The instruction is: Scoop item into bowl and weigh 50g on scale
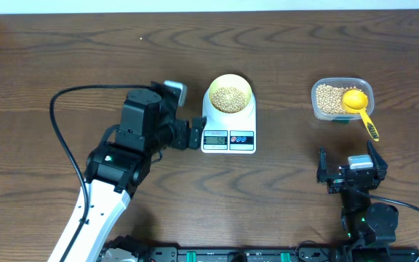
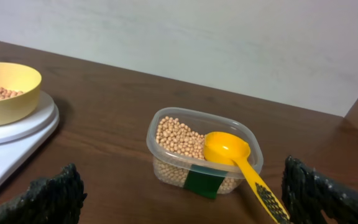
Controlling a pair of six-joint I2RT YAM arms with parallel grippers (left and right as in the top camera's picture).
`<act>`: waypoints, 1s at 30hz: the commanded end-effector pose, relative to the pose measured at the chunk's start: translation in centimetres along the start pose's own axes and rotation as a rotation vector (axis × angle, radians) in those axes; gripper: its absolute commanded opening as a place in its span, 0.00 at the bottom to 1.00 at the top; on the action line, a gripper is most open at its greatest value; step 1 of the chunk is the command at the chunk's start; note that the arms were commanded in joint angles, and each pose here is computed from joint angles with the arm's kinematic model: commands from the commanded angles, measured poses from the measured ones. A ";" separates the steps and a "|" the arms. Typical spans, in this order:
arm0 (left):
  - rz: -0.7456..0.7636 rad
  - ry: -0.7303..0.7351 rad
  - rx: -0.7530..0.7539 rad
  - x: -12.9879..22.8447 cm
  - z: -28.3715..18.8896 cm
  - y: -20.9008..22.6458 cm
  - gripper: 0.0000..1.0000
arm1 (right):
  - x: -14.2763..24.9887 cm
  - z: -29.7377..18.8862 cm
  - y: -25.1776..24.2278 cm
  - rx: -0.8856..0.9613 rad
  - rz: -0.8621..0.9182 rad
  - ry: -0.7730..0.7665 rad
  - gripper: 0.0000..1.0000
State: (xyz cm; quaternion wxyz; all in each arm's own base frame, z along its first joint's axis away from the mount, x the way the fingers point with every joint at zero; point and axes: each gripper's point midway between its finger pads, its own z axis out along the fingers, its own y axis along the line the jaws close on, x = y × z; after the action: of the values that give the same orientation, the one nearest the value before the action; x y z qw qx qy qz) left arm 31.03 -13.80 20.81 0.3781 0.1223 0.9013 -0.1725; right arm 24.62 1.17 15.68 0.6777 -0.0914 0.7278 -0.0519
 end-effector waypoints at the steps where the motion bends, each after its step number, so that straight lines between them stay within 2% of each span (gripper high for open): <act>1: 0.022 -0.067 -0.128 -1.5 -0.3 2.1 0.98 | 0.1 0.0 -0.1 0.009 -0.013 0.001 0.99; 7: 0.018 -0.184 -0.308 -4.1 -1.3 5.0 0.98 | 0.1 0.0 -0.1 0.009 -0.013 0.001 0.99; 22: -0.059 -0.295 -0.407 -6.0 -4.4 9.0 0.98 | 0.1 0.0 -0.1 0.009 -0.013 0.001 0.99; 30: -0.076 -0.340 -0.433 -4.2 -5.9 10.0 0.98 | 0.1 0.0 -0.1 0.009 -0.013 0.001 0.99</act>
State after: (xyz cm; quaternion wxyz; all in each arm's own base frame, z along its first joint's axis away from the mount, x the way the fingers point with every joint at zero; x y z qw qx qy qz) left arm 34.32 -3.40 26.28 0.5300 -0.0239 0.8474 -0.0202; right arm 24.62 1.17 15.68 0.6777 -0.0914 0.7278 -0.0519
